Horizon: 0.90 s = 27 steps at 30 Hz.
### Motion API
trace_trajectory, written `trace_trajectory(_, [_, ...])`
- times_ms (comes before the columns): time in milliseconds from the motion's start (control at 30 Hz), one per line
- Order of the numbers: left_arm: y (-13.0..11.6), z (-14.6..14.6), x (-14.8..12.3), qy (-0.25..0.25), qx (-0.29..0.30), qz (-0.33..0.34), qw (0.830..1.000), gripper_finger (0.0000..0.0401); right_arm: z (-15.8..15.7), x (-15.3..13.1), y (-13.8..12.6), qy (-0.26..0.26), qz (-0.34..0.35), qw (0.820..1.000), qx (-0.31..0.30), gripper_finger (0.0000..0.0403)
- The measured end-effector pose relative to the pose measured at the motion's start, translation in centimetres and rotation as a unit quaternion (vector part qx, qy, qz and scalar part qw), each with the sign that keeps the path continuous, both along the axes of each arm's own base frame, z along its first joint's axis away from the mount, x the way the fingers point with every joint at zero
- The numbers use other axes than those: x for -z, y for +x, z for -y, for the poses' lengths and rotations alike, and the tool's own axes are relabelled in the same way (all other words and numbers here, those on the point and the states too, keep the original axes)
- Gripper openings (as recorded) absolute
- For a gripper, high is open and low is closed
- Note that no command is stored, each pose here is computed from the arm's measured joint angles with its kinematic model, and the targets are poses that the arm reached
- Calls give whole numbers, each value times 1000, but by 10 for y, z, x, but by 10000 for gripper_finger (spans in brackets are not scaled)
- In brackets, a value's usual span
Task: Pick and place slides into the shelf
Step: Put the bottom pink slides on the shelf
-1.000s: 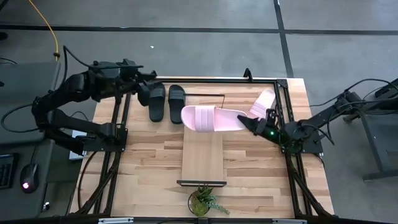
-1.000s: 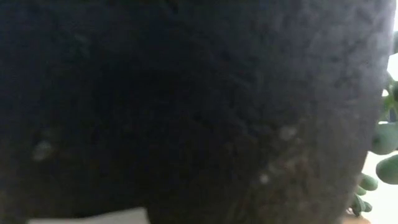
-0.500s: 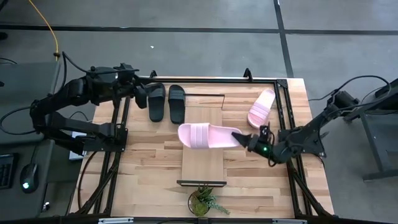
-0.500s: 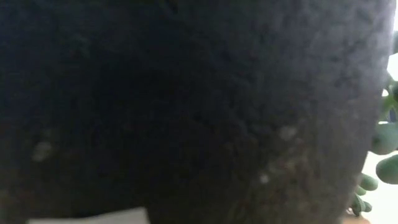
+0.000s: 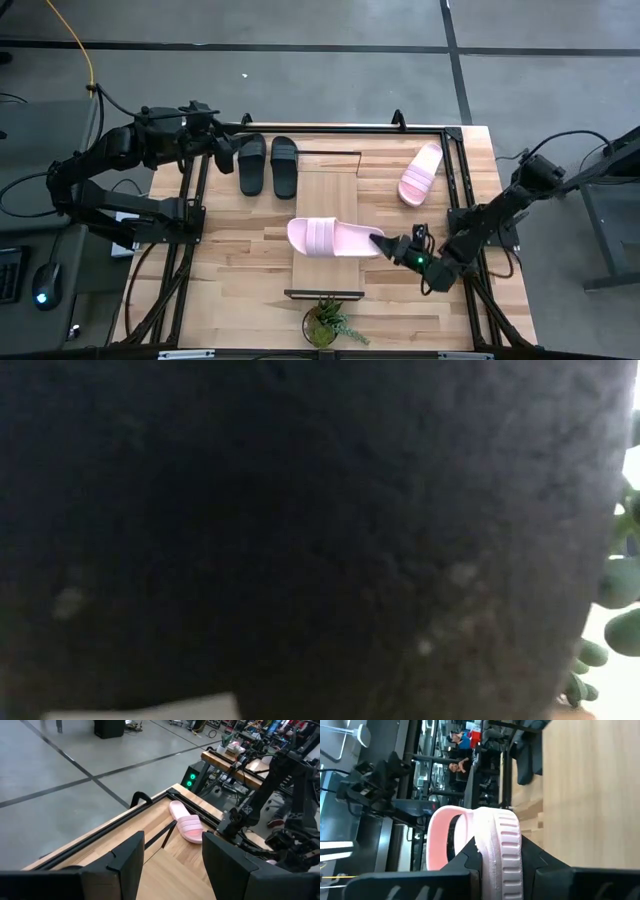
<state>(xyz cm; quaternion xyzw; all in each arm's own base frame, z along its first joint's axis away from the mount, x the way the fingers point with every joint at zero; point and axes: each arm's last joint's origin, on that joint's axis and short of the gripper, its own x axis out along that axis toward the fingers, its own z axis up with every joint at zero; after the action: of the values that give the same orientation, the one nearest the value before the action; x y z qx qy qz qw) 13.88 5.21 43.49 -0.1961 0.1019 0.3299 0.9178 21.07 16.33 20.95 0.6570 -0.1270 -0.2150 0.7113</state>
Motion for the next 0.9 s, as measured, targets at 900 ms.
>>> trace_trajectory(900, [0,1,0,-1,11,-1,1000,184,-36,79,10,66,20,998,-3,42])
